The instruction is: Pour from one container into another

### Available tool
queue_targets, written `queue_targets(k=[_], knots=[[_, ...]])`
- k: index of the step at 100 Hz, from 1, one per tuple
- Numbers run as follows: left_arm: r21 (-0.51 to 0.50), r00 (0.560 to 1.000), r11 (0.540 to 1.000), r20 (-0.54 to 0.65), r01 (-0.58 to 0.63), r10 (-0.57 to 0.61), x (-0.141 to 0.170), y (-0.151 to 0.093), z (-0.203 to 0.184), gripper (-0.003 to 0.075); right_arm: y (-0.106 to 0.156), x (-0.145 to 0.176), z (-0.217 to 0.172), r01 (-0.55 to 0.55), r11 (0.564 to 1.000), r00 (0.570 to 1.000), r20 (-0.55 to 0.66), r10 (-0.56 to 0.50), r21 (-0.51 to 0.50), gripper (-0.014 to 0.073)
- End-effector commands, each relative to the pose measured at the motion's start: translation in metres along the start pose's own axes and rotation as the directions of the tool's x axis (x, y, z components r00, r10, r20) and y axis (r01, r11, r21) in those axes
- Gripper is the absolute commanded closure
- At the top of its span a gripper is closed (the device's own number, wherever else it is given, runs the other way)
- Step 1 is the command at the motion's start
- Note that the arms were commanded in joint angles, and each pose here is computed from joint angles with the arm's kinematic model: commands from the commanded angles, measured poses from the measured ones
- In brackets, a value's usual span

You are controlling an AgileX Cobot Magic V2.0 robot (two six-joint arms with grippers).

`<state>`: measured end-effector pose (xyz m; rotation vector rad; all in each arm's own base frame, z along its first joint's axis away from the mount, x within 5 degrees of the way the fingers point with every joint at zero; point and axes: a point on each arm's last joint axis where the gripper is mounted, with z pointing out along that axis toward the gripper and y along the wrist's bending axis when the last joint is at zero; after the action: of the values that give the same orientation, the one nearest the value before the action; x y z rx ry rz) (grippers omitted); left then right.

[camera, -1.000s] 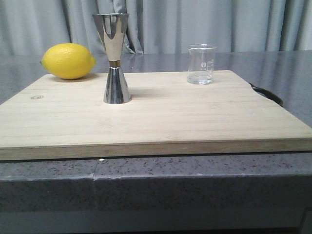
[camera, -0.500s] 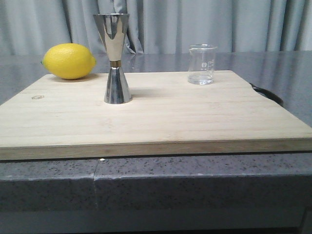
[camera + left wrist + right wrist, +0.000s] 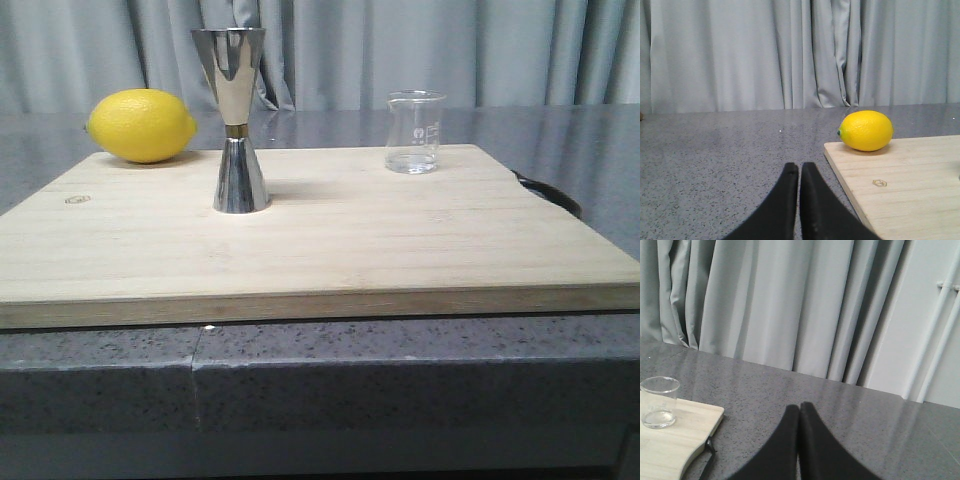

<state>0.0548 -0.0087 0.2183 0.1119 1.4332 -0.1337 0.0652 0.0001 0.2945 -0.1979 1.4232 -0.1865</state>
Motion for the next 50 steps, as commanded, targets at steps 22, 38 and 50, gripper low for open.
queue_targets(k=[22,38,50], knots=[[-0.006,0.997,1.000,0.075,0.030,-0.030,-0.0026,0.0007,-0.0028,0.0739,0.0001,-0.0097,0.0003,0.004,1.000,0.999,0.041,-0.003,-0.017,0.0660],[-0.005,0.998,1.000,0.053,0.030,-0.030,-0.0005,0.0005,-0.0026,0.0739,0.0001,-0.0097,0.0003,0.004,1.000,0.999,0.041,-0.003,-0.017,0.0660],[-0.005,0.998,1.000,0.053,0.030,-0.030,-0.0005,0.0005,-0.0026,0.0739,0.0001,-0.0097,0.0003,0.004,1.000,0.999,0.041,-0.003,-0.017,0.0660]])
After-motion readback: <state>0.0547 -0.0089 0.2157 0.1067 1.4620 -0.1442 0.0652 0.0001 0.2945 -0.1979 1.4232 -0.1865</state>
